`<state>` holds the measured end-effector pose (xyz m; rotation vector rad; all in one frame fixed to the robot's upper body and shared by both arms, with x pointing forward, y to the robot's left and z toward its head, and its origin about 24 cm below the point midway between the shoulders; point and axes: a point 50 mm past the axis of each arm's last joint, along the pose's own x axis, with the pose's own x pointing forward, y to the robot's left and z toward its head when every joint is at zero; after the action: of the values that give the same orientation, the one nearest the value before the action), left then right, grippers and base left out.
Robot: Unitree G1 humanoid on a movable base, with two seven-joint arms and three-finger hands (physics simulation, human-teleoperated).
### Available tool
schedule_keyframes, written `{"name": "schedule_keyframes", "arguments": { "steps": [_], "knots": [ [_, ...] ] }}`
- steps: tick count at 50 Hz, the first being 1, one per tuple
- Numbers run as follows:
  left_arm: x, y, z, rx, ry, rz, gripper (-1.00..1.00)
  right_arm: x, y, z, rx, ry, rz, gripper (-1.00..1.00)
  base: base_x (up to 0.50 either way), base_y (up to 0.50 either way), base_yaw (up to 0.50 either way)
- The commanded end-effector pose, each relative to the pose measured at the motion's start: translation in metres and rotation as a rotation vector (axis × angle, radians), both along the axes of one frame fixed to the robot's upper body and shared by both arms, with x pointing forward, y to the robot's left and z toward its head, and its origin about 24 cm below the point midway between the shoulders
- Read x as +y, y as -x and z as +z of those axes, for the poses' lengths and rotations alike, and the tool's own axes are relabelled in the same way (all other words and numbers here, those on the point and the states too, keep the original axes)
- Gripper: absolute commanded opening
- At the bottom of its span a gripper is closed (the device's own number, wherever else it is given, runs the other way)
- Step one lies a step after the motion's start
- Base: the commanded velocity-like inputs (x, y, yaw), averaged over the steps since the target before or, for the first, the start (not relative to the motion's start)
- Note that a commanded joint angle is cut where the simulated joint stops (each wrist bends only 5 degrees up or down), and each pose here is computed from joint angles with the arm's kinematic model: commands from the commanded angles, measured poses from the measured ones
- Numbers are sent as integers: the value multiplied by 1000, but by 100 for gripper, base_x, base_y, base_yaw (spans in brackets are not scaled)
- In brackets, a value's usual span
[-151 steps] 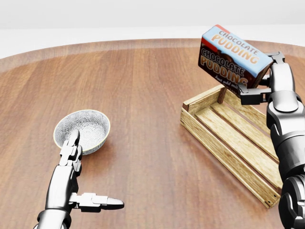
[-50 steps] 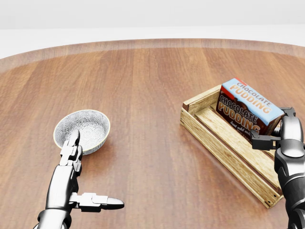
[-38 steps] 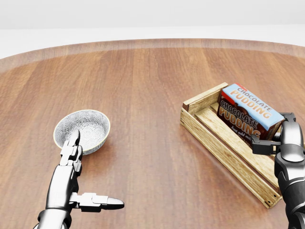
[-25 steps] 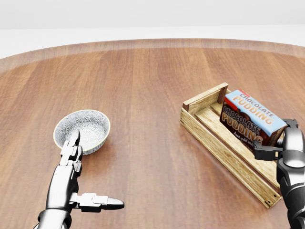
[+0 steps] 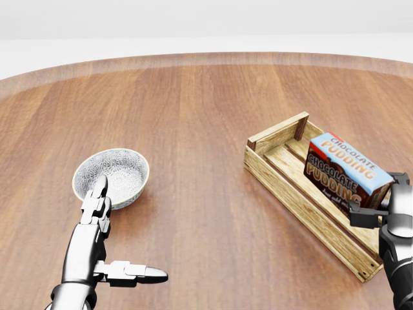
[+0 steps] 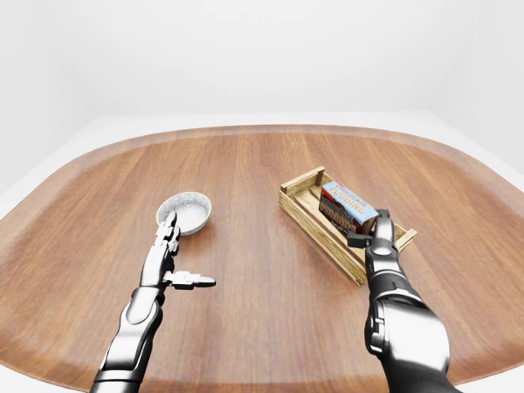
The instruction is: Pick up the chocolate pudding and put it in the tray.
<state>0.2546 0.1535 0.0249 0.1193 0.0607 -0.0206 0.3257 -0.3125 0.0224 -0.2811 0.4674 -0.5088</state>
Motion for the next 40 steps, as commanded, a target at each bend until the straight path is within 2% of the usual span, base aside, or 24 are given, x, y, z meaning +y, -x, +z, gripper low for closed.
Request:
{"name": "schedule_keyframes", "arguments": {
  "steps": [1, 40],
  "knots": [
    [1, 0, 0, -4, 28, -6, 100, -2, 3, -1, 1, 21, -20, -100, 0, 0, 0],
    [1, -1, 0, -1, 27, -6, 100, -3, 12, -13, 37, 25, -34, -100, 0, 0, 0]
  ]
}}
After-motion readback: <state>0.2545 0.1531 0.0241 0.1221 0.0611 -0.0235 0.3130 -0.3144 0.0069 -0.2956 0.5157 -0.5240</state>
